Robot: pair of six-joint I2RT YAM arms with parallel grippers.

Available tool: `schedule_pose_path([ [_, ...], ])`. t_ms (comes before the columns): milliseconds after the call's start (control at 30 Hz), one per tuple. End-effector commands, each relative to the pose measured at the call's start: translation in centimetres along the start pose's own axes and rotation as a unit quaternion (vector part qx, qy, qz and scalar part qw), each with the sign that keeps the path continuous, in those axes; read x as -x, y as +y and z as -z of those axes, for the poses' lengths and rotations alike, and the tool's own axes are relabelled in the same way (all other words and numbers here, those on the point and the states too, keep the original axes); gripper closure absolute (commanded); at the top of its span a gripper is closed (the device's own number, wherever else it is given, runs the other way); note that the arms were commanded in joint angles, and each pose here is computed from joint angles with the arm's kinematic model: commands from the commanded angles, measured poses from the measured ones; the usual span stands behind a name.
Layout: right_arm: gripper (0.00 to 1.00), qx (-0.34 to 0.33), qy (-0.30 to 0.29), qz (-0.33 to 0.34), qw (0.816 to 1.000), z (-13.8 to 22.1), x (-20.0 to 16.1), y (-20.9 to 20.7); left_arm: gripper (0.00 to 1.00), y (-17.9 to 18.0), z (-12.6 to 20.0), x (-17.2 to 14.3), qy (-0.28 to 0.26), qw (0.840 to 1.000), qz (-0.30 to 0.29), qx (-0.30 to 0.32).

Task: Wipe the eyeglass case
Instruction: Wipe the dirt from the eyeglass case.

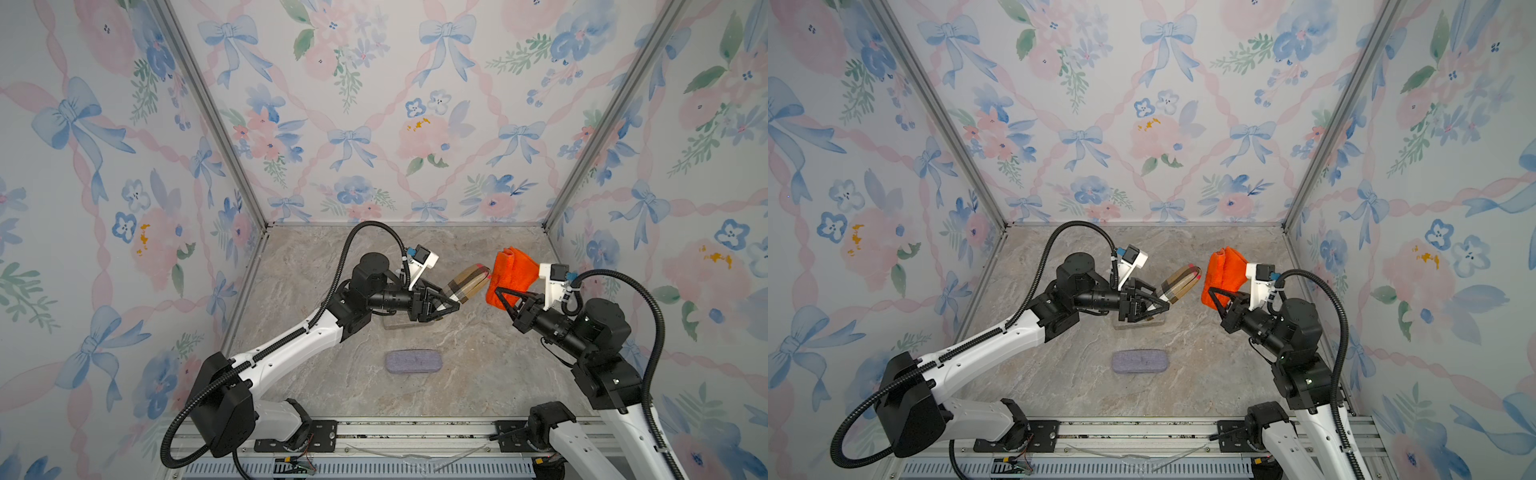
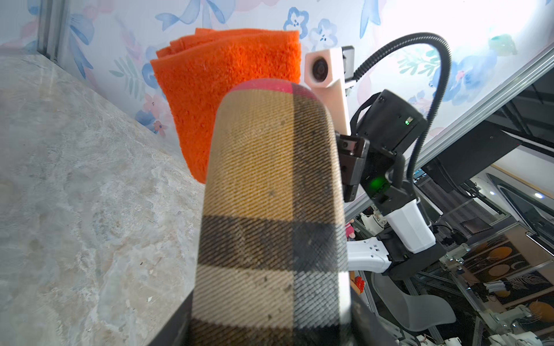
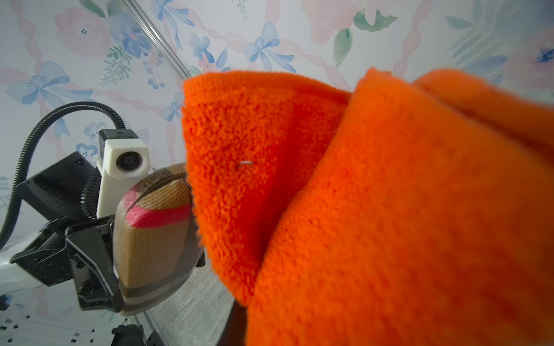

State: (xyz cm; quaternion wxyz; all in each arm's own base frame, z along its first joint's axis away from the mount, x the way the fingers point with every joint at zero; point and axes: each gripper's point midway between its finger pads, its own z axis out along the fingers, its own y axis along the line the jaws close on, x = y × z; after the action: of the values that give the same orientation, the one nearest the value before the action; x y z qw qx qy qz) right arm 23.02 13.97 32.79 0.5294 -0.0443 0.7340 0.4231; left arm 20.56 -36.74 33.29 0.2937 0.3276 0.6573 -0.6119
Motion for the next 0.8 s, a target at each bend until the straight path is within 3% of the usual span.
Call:
schedule_pose_path([
  [0,1.00,0.106,-0.055,-0.036,0.992,-0.7,1.7,3.7,0.66,-2.1,0.0,2.1,-0.020,0.999,-0.010,-0.042],
  [233,1.00,0.196,-0.036,0.050,0.979,-2.3,0.1,9.7,0.66,-1.4,-0.3,1.1,-0.015,0.999,0.013,-0.036],
  [400,1.00,0.192,-0.043,0.090,0.976,-0.7,1.3,10.8,0.66,-1.1,0.0,1.6,-0.031,0.999,0.013,-0.020],
  [667,1.00,0.193,-0.011,0.045,0.980,0.1,-1.7,9.5,0.66,0.1,2.2,5.3,-0.093,0.995,-0.009,0.031],
  [767,1.00,0.197,-0.017,0.038,0.980,0.4,-1.9,9.5,0.66,0.1,2.0,5.4,-0.086,0.996,-0.008,0.023],
])
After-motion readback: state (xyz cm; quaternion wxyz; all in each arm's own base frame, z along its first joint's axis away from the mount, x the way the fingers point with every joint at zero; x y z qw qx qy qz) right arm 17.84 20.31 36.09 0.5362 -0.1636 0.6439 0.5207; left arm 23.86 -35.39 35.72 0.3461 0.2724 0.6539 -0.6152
